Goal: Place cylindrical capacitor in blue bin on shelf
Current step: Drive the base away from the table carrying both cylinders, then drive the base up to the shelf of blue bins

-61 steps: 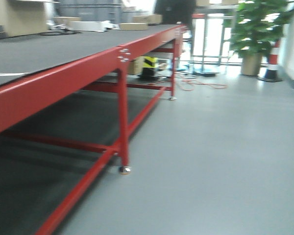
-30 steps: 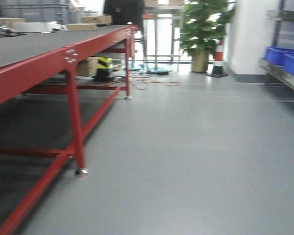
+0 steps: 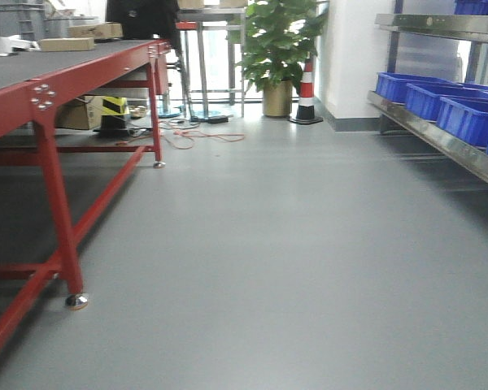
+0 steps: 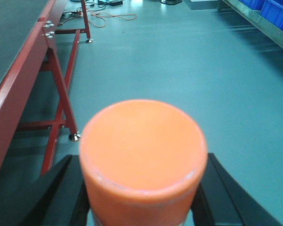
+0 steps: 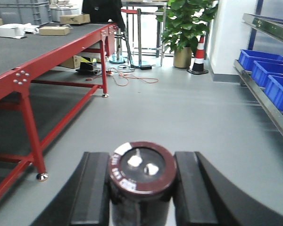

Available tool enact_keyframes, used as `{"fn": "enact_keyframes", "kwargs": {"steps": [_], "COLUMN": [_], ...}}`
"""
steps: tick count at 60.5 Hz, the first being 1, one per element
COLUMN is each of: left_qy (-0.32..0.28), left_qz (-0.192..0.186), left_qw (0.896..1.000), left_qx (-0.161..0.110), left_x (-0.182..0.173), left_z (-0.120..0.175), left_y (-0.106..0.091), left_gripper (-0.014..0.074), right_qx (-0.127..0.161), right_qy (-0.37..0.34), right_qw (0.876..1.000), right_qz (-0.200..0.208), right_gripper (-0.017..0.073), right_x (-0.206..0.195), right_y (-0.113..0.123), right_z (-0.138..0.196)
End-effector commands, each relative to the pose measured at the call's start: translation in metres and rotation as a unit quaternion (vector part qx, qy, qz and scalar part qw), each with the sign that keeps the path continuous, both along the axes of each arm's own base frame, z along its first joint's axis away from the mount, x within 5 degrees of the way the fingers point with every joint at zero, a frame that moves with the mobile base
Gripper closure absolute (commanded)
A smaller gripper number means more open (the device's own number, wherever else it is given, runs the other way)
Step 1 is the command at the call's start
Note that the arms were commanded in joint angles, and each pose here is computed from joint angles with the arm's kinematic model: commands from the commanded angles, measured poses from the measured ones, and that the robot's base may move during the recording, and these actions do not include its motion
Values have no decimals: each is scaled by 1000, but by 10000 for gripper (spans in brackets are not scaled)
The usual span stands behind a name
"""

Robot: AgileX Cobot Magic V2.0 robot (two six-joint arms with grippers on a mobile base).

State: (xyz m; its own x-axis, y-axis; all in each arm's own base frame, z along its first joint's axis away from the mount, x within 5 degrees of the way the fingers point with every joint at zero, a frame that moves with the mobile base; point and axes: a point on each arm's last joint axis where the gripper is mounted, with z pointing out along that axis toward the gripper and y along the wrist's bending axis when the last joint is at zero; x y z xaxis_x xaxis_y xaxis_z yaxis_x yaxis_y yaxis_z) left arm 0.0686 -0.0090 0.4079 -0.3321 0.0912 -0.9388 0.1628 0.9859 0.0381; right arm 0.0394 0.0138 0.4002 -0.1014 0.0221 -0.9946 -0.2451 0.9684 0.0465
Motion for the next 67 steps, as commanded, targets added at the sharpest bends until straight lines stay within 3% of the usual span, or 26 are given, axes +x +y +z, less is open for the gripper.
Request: {"fn": "enact_keyframes", "kwargs": {"steps": [1,67], "left_qy": [-14,-14], "left_qz": [-2,-2], "left_qw": [1000,1000], "left_qx": [-3,-3], "left_x": [-2,-2], "left_z": [4,4], "left_y": [0,0], "left_gripper": [704,704], "right_qx": [0,0], "right_qy": [-17,-18], "right_qw": [1000,1000], "right_qz": [-2,-2], "right_gripper": [708,708], "right_x": [-1,-1], "right_y": [-1,-1], "right_z": [4,4]}}
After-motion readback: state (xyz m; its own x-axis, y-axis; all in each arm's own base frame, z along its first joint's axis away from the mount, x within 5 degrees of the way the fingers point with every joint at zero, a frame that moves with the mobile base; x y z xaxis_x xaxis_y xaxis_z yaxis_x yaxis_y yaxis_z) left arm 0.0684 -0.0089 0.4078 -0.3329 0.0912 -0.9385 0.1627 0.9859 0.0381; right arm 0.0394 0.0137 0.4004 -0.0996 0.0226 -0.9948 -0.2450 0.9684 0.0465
